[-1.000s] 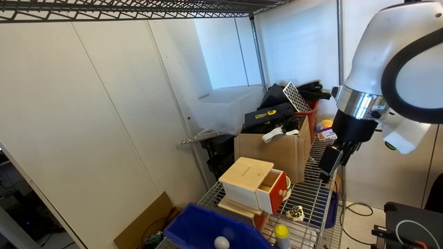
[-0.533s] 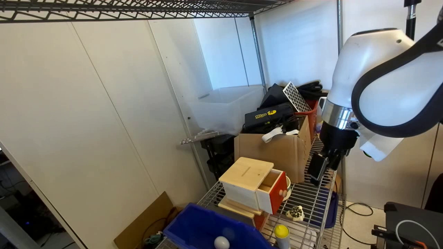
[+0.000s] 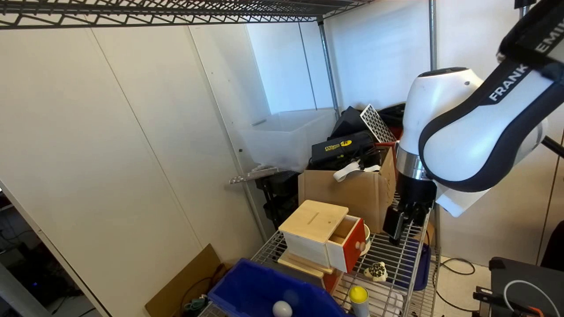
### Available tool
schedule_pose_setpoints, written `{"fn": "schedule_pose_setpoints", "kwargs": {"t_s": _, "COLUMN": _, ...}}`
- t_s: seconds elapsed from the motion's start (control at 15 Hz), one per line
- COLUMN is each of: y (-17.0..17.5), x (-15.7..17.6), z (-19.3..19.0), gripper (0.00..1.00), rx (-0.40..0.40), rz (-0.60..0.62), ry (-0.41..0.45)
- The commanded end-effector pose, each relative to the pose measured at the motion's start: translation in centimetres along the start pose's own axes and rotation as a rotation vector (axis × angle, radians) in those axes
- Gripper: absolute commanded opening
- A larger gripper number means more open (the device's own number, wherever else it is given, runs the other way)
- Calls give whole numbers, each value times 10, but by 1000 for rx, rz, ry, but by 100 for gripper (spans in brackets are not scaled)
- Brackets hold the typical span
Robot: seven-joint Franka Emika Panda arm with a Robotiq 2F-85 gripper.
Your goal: Close the drawer
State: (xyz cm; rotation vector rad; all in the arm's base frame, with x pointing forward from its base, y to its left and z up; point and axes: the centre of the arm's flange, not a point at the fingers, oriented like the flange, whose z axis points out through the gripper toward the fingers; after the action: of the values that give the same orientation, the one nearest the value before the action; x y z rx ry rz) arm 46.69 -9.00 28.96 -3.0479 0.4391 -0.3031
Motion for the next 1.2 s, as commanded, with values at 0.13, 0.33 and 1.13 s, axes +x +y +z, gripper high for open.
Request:
{"fn": "schedule_pose_setpoints", "kwargs": {"t_s": 0.13, "y": -11, "x": 16, "z": 5, "gripper": 100, "rx": -22, "rz": -28, "ry": -4}}
{"fn": "schedule_pose_setpoints", "kwargs": {"t_s": 0.33, "y": -24, "x": 17, "z": 2, "gripper": 100, "rx": -45, "rz": -88, "ry": 6}}
{"fn": "schedule_pose_setpoints", "kwargs": {"t_s": 1.13, "y": -36, "x": 42, "z": 30, "gripper": 100, "rx": -93, "rz": -108, "ry": -31}}
